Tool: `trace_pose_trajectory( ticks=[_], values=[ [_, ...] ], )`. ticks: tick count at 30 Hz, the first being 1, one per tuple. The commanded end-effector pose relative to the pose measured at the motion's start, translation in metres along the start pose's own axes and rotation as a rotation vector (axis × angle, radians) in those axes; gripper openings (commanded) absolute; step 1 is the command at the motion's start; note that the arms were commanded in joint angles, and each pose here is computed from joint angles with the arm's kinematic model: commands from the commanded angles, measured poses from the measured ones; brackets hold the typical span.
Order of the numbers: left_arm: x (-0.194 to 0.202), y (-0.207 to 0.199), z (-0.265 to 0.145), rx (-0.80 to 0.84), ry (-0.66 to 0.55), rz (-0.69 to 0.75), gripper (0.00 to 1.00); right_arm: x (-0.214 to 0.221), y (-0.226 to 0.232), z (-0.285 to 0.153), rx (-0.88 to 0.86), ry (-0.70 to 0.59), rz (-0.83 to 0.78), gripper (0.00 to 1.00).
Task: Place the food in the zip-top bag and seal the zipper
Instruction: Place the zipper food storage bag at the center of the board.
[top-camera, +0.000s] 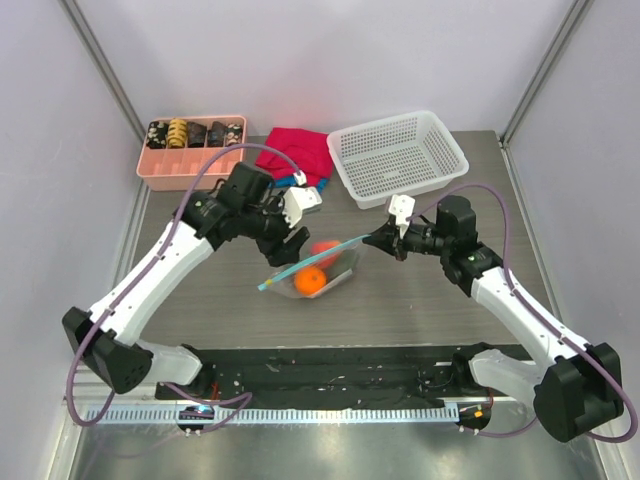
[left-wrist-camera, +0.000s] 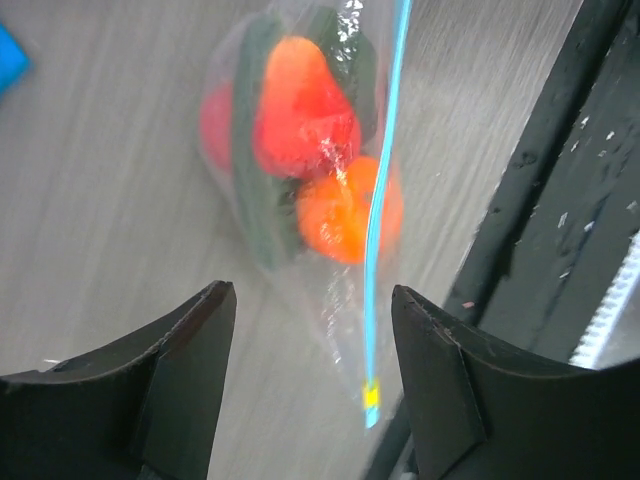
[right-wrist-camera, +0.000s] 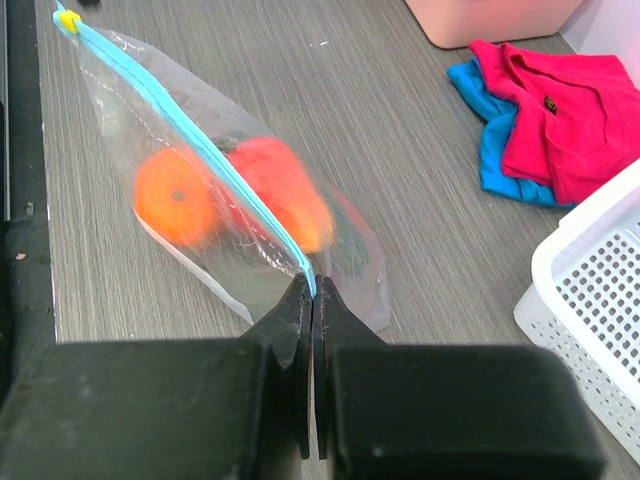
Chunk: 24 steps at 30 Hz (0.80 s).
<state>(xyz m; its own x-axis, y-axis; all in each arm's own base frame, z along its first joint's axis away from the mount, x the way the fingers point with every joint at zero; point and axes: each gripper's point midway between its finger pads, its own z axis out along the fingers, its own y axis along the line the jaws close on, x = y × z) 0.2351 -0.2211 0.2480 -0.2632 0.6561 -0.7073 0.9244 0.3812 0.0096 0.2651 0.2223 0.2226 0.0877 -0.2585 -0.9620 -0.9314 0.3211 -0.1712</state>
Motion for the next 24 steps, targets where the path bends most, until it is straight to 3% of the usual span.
trace_pose_trajectory(
  ticks=[1,4,5,11,15,16,18,20,22,23,24],
  values=[
    [-0.017,-0.003,0.011,-0.019,-0.03,-0.14,0.67,-0.046,-0.011,0.003,0.01,-0.109,-0.084,0.01],
    [-0.021,-0.002,0.027,-0.058,-0.041,-0.153,0.66,-0.048,-0.01,0.005,0.004,-0.118,-0.092,0.01],
    [-0.021,0.002,0.032,-0.084,-0.033,-0.16,0.6,-0.048,-0.009,0.006,-0.002,-0.12,-0.096,0.01],
    [-0.024,-0.012,0.063,-0.059,0.024,-0.152,0.52,-0.052,-0.007,0.012,-0.016,-0.133,-0.103,0.01],
    [-0.015,-0.02,0.074,-0.023,0.095,-0.188,0.39,-0.056,-0.007,0.015,-0.019,-0.142,-0.115,0.01],
    [-0.013,-0.022,0.074,-0.011,0.109,-0.202,0.24,-0.057,-0.007,0.015,-0.02,-0.144,-0.115,0.01],
    [-0.005,-0.029,0.072,0.01,0.156,-0.257,0.04,-0.06,-0.008,0.016,-0.017,-0.146,-0.117,0.01],
    [-0.01,-0.035,0.062,0.018,0.118,-0.349,0.0,-0.061,-0.008,0.017,-0.009,-0.146,-0.108,0.01],
    [-0.006,-0.05,0.057,0.094,0.081,-0.437,0.0,-0.064,-0.012,0.017,0.019,-0.145,-0.074,0.15],
    [-0.012,-0.046,0.047,0.095,0.017,-0.493,0.0,-0.064,-0.014,0.017,0.034,-0.14,-0.051,0.4],
    [-0.001,-0.048,0.048,0.1,0.029,-0.544,0.0,-0.066,-0.018,0.016,0.055,-0.133,-0.027,0.52]
  ],
)
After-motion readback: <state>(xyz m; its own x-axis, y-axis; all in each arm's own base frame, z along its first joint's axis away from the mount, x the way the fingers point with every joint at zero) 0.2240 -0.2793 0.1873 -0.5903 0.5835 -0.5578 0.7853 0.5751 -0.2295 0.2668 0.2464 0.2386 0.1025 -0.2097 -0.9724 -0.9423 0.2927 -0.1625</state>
